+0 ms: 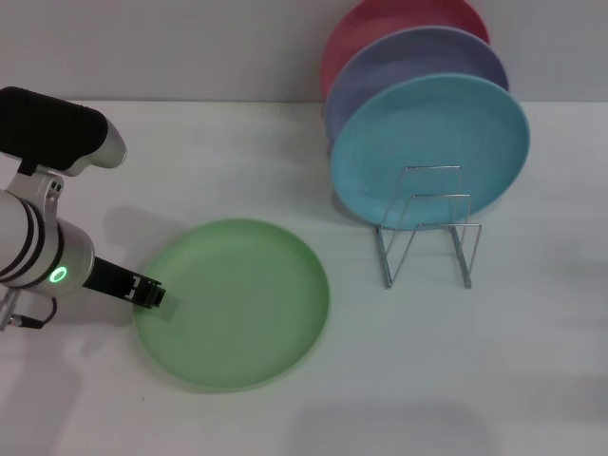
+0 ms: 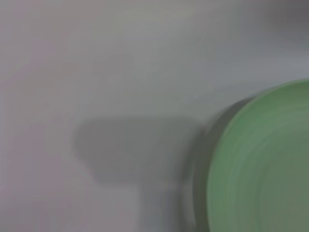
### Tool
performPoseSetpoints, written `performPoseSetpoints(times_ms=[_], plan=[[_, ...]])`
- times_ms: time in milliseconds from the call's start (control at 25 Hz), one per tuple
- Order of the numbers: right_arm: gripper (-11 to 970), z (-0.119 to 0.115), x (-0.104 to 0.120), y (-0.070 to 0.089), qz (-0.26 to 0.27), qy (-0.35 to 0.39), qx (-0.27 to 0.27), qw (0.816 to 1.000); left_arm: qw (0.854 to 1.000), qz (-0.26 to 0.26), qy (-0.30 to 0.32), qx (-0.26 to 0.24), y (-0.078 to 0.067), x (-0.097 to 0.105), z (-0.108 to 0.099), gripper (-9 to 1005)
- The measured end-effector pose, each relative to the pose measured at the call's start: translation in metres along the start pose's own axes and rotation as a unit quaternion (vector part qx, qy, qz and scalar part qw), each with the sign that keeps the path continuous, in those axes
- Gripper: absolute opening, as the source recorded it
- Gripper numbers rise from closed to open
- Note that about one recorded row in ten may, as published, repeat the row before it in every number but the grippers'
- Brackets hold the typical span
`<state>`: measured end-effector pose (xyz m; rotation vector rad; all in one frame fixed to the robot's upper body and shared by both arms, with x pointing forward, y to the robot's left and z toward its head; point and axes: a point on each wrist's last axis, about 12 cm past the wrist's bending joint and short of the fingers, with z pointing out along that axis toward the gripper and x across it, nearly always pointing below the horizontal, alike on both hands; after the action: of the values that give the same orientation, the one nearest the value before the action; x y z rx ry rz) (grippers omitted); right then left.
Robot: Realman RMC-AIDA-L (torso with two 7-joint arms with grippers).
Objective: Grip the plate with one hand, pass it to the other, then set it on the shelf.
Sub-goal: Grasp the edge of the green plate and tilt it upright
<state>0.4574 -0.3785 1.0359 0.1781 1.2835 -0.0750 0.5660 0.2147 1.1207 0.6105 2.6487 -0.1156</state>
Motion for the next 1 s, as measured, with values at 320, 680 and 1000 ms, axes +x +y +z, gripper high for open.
performPoseSetpoints(times_ms=[320, 680, 1000], plan=[[754, 0.0, 0.0, -0.001, -0.001, 0.0, 0.001, 1.0, 1.0, 0.008, -0.001, 0.0, 0.0, 0.0, 0.0, 293], [753, -0.001, 0.0, -0.001, -0.001, 0.0, 0.003, 1.0, 1.0, 0.022, -0.012, 0.003, -0.003, -0.003, -0.004, 51], [753, -0.002, 0.0, 0.0, -0.001, -0.001, -0.001, 1.0, 0.999, 0.029, -0.039, 0.008, -0.002, -0.01, -0.015, 29]])
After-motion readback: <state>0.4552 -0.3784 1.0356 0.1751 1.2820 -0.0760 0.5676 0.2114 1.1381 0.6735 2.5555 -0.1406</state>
